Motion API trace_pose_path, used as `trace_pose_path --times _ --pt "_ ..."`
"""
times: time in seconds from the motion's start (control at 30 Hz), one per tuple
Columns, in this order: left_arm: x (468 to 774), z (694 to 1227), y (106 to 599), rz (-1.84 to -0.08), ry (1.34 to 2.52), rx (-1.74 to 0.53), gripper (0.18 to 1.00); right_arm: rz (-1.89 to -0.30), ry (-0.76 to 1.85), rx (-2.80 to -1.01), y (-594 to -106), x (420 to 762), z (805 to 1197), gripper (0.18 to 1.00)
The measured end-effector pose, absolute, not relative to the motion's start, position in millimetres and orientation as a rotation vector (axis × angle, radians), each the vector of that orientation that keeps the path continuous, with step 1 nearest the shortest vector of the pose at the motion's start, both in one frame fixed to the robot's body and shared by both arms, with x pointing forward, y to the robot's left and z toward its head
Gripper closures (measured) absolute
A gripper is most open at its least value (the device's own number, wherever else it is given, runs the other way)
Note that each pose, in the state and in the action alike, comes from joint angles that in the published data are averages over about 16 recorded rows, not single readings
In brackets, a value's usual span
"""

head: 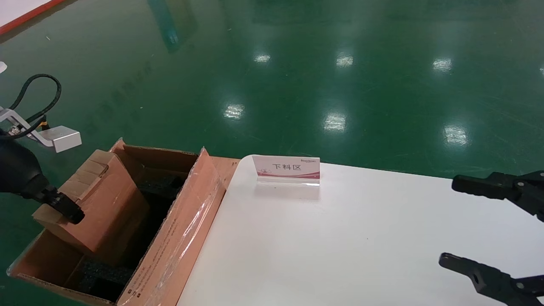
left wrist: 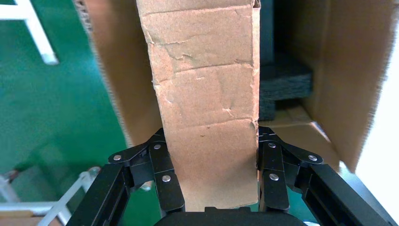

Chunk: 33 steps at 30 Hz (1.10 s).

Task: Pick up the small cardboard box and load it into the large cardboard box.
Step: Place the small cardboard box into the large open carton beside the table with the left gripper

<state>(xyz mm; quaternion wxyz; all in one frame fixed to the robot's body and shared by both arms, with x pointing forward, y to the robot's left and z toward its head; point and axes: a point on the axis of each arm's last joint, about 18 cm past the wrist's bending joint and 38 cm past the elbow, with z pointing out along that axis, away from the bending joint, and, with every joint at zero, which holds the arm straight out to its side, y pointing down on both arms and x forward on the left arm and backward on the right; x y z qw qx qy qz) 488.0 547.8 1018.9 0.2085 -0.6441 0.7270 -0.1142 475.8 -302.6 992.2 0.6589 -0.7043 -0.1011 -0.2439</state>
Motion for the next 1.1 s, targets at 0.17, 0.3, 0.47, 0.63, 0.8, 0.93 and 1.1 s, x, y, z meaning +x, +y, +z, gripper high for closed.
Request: trace_pose_path --times 0.17,0.3,0.47,0.63,0.8,0.93,1.1 --pt "493.3 1015.1 552.1 -0.289 2.000 -1.794 0.831 -0.552 -0.229 -1.594 -302.6 475.8 992.2 0.399" --pt "497.2 1012.2 555.1 -0.264 1.982 -1.795 0.831 -0.552 -0.229 -1.594 -302.6 475.8 992.2 0.330" --pt "500.9 1007.8 558.5 -0.236 1.963 -1.796 0.832 -0.552 -0.229 -1.594 -302.6 475.8 992.2 0.259" --pt "503.8 1002.3 560.9 -0.211 1.950 -1.800 0.832 -0.552 -0.229 -1.594 -302.6 475.8 992.2 0.212" --pt "506.7 996.4 562.3 -0.192 1.940 -1.804 0.832 -0.552 -0.229 -1.594 -302.6 475.8 992.2 0.186" --pt "509.1 992.0 563.5 -0.178 1.932 -1.805 0.832 -0.552 -0.229 -1.594 -302.6 475.8 992.2 0.181" --pt "512.4 986.9 565.3 -0.164 1.922 -1.807 0.832 -0.552 -0.229 -1.594 -302.6 475.8 992.2 0.178"
